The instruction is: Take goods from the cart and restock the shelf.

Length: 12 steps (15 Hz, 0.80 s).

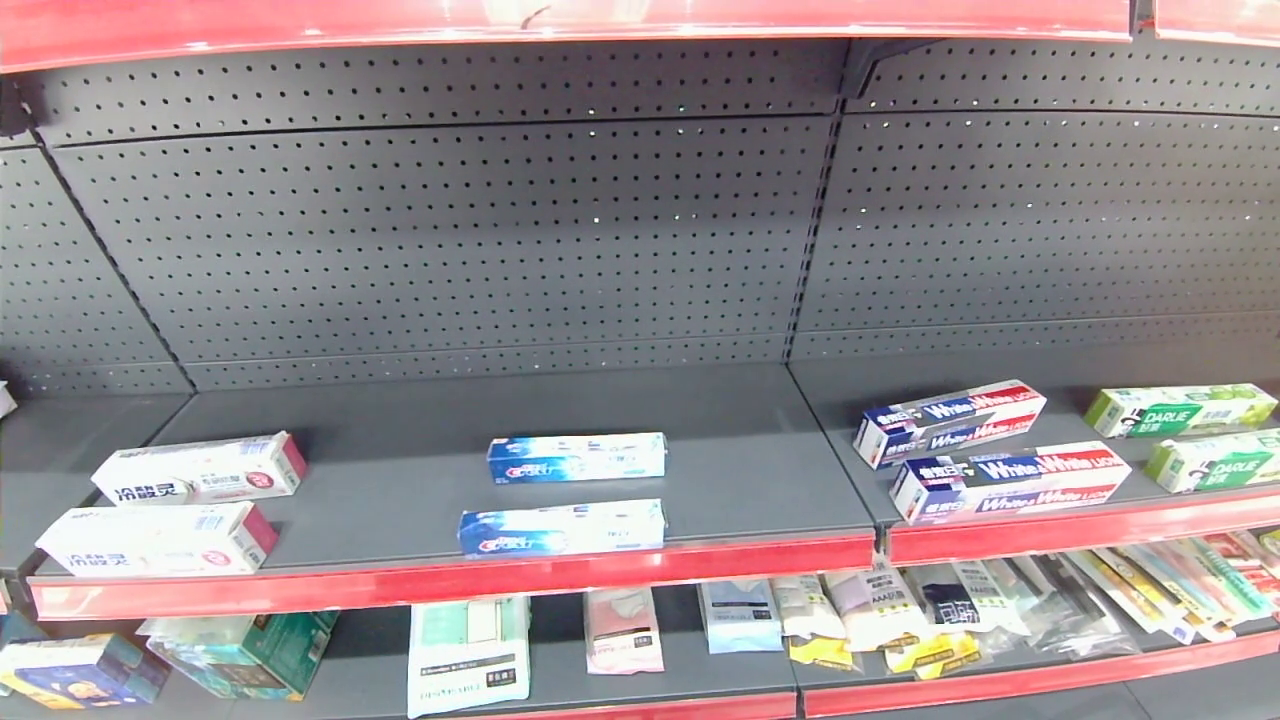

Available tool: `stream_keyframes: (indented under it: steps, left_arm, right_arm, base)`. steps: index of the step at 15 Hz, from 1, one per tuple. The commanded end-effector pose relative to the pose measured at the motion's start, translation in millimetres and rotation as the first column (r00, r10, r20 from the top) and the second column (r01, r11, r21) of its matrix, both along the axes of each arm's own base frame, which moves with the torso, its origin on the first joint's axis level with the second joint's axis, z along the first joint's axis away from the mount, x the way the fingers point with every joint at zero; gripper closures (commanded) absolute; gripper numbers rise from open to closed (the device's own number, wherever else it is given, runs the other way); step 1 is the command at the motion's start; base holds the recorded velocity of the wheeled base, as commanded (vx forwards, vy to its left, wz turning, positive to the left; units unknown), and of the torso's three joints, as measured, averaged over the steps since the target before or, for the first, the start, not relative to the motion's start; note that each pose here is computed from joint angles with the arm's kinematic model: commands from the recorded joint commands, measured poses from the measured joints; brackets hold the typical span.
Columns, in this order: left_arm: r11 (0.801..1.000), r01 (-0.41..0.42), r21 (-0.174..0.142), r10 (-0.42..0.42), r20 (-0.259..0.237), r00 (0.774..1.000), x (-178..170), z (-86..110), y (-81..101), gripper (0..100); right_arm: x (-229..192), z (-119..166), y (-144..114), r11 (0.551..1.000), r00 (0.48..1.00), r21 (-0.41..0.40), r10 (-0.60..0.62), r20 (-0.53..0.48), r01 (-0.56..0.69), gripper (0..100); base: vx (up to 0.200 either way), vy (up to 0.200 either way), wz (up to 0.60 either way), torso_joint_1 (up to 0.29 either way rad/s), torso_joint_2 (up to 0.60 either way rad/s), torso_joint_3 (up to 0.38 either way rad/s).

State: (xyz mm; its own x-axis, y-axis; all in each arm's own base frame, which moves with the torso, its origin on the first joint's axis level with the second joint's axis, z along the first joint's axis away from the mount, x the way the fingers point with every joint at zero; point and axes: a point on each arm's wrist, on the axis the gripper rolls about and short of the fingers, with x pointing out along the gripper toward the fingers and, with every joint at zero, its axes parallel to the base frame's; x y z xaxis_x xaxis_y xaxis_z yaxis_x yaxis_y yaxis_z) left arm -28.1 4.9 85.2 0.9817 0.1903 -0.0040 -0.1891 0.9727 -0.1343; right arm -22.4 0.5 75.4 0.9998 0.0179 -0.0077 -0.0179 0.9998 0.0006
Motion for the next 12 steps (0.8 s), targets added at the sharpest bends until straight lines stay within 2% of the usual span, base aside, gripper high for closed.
stream_keyframes:
  steps: [1,2,3,6,9,12]
  left_arm:
    - [1.0,0.003,0.002,-0.003,-0.007,1.0,1.1,-2.6,-0.1,0]
    - [1.0,0.021,0.004,-0.021,0.04,0.999,4.7,-5.4,-0.5,0]
    - [0.999,0.035,0.004,-0.035,0.046,0.998,4.8,-5.0,-0.8,0]
    - [0.999,0.047,0.018,-0.047,0.042,0.998,5.0,-5.5,-1.1,0]
    - [0.999,0.047,0.018,-0.047,0.042,0.998,5.0,-5.5,-1.1,0]
    - [0.999,0.048,0.02,-0.049,0.042,0.998,5.0,-5.5,-1.1,0]
  right_arm:
    - [-0.4,-0.2,0.0,1.0,1.0,0.0,0.001,0.005,-0.001,0]
    - [-0.4,-0.2,0.0,1.0,1.0,-0.002,-0.001,0.005,0.001,0]
    - [-0.4,-0.2,-0.1,1.0,1.0,-0.002,-0.004,0.005,0.004,0]
    - [-0.4,-0.2,-0.1,1.0,1.0,0.001,-0.004,0.005,0.004,0]
    - [-0.4,-0.2,-0.1,1.0,1.0,0.001,-0.004,0.005,0.004,0]
    - [-0.4,-0.2,-0.1,1.0,1.0,0.001,-0.003,0.005,0.003,0]
  base:
    - [0.0,0.0,0.0,0.0,0.0,0.0]
    - [0.0,0.0,0.0,0.0,0.0,0.0]
    - [0.0,0.0,0.0,0.0,0.0,0.0]
    - [0.0,0.0,0.6,0.002,0.0,0.004]
    - [0.0,0.0,0.6,0.009,0.0,0.006]
    - [0.0,0.0,0.0,0.0,0.0,0.0]
